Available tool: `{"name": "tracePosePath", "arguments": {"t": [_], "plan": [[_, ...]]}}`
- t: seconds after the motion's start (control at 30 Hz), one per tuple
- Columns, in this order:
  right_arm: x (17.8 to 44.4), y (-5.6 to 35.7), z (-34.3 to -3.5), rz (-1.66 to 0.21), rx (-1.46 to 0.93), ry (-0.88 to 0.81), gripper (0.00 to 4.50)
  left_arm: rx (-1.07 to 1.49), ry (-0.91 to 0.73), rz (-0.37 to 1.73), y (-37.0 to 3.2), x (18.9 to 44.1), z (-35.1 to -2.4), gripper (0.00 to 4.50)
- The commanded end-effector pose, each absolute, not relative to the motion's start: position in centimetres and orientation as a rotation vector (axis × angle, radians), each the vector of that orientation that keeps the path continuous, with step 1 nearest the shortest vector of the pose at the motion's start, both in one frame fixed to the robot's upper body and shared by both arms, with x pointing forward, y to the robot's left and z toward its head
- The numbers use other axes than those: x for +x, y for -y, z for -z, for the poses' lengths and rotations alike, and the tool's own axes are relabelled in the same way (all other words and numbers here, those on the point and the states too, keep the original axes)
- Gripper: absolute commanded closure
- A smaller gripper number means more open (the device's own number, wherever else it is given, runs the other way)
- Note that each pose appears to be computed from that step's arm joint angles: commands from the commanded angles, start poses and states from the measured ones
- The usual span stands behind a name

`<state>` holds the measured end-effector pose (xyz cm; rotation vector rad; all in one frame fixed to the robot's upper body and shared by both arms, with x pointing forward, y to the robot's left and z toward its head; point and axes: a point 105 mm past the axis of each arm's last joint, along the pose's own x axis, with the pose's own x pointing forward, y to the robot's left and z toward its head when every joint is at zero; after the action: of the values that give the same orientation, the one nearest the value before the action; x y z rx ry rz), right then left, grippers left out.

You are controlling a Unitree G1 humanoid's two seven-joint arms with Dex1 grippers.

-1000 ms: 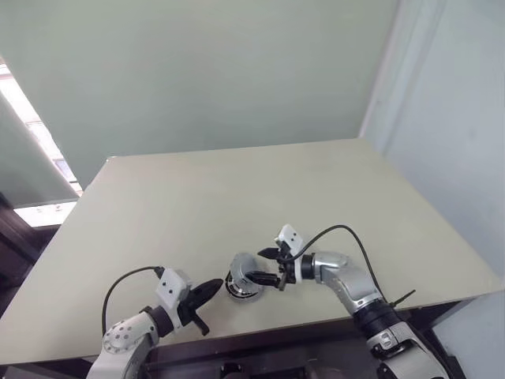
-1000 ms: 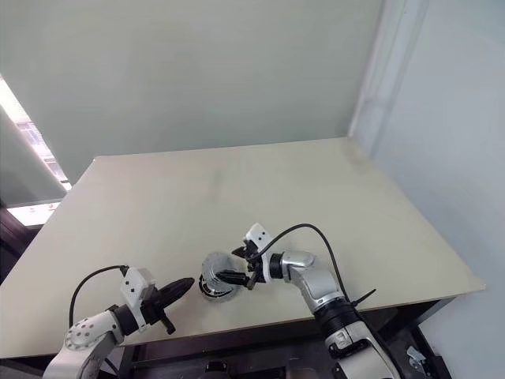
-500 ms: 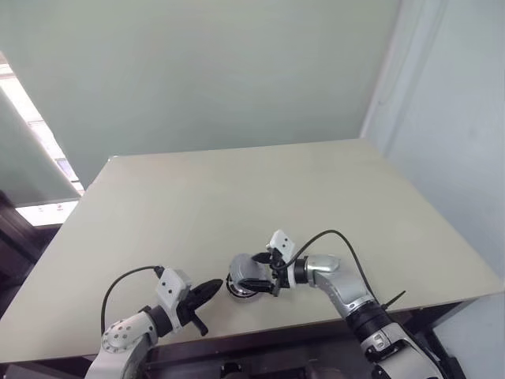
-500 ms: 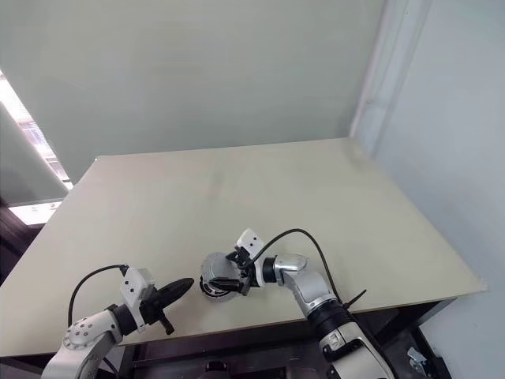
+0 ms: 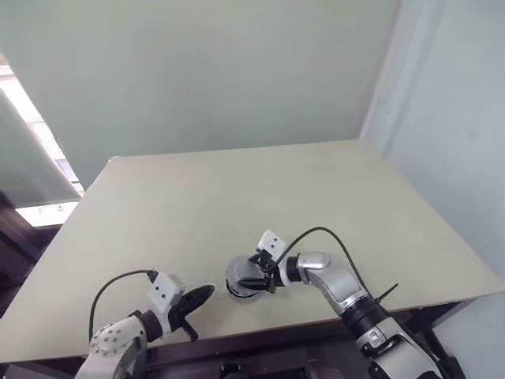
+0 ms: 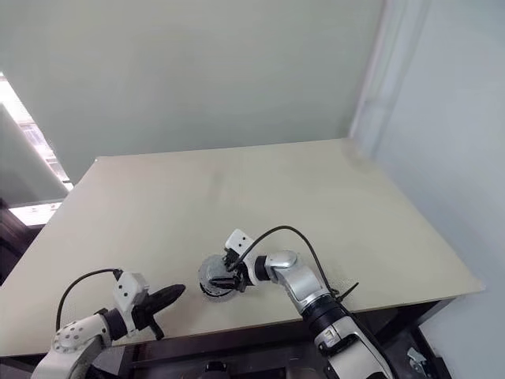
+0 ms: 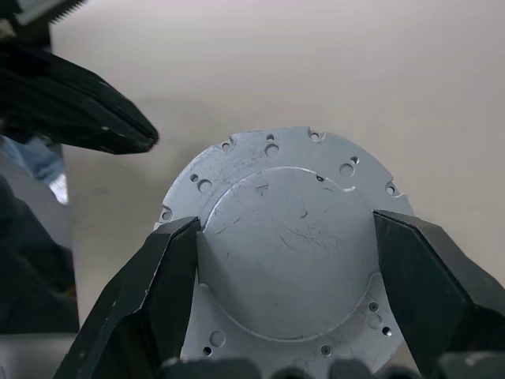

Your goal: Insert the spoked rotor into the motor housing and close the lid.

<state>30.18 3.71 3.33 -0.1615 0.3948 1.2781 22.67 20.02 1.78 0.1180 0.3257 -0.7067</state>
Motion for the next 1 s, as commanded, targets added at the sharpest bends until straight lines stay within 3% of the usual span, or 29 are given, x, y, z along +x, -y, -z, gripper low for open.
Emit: {"name": "tracePosePath", "arguments": {"t": [0.03, 1.0], "plan": [[30.2, -4.8, -4.3, -1.266, -0.226, -0.388, 1.27, 0.157, -0.294, 0.696, -20.5, 23.1, -2.7, 4.5], [29.4, -3.3, -1.0, -1.166, -0.628, -0.701, 1.27, 0.13, -0.302, 0.716, -19.0, 23.1, -1.8, 4.5]]}}
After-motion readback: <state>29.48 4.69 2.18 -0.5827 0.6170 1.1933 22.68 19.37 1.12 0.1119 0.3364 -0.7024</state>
